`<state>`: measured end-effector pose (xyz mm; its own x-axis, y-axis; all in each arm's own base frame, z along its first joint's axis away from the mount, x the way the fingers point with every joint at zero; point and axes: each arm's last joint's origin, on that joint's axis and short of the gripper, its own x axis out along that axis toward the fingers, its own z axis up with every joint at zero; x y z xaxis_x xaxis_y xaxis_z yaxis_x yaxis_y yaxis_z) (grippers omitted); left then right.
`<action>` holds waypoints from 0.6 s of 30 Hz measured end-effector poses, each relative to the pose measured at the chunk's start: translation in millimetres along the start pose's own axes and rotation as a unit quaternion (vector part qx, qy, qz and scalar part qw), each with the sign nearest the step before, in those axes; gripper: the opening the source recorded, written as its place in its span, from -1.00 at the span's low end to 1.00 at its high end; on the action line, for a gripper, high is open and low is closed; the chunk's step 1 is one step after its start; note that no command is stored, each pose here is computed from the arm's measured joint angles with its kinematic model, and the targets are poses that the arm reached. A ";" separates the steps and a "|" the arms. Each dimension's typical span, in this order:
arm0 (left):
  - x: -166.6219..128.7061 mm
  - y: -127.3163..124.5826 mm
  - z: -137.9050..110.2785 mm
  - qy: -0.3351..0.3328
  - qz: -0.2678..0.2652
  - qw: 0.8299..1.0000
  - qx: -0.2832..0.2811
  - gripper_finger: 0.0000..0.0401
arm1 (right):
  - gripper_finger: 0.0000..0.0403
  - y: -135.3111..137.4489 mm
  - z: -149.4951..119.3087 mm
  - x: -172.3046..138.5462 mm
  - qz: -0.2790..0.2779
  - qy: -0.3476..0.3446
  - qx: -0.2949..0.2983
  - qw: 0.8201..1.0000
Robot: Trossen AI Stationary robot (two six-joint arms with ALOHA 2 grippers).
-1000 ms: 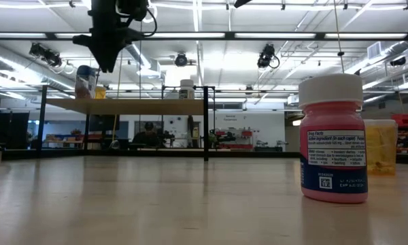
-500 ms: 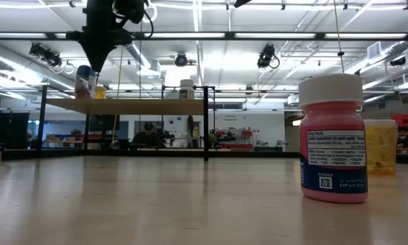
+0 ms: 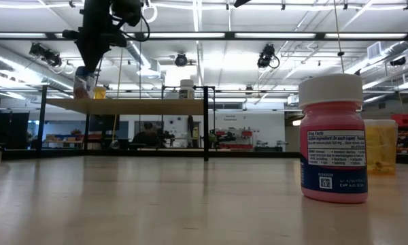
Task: Pick and place medicine bottles onto shelf by color
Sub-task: Put the blue pill bottle on the shelf
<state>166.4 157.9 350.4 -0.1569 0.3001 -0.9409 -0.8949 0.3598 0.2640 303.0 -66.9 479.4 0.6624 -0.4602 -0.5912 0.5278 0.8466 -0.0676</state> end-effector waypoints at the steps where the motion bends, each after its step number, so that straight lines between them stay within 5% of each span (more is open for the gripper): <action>1: 0.3 0.8 0.3 0.001 0.000 1.000 0.001 -0.83 | 0.30 0.0 0.0 0.0 0.000 0.000 0.000 1.000; 18: 0.7 1.5 0.6 0.003 -0.004 1.000 0.018 -0.84 | 0.30 0.0 0.0 0.0 0.000 0.000 0.000 1.000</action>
<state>165.2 159.2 350.3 -0.1527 0.2915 -0.9443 -0.8804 0.3940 0.2640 303.0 -66.9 479.4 0.6625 -0.4599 -0.5913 0.5279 0.8467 -0.0671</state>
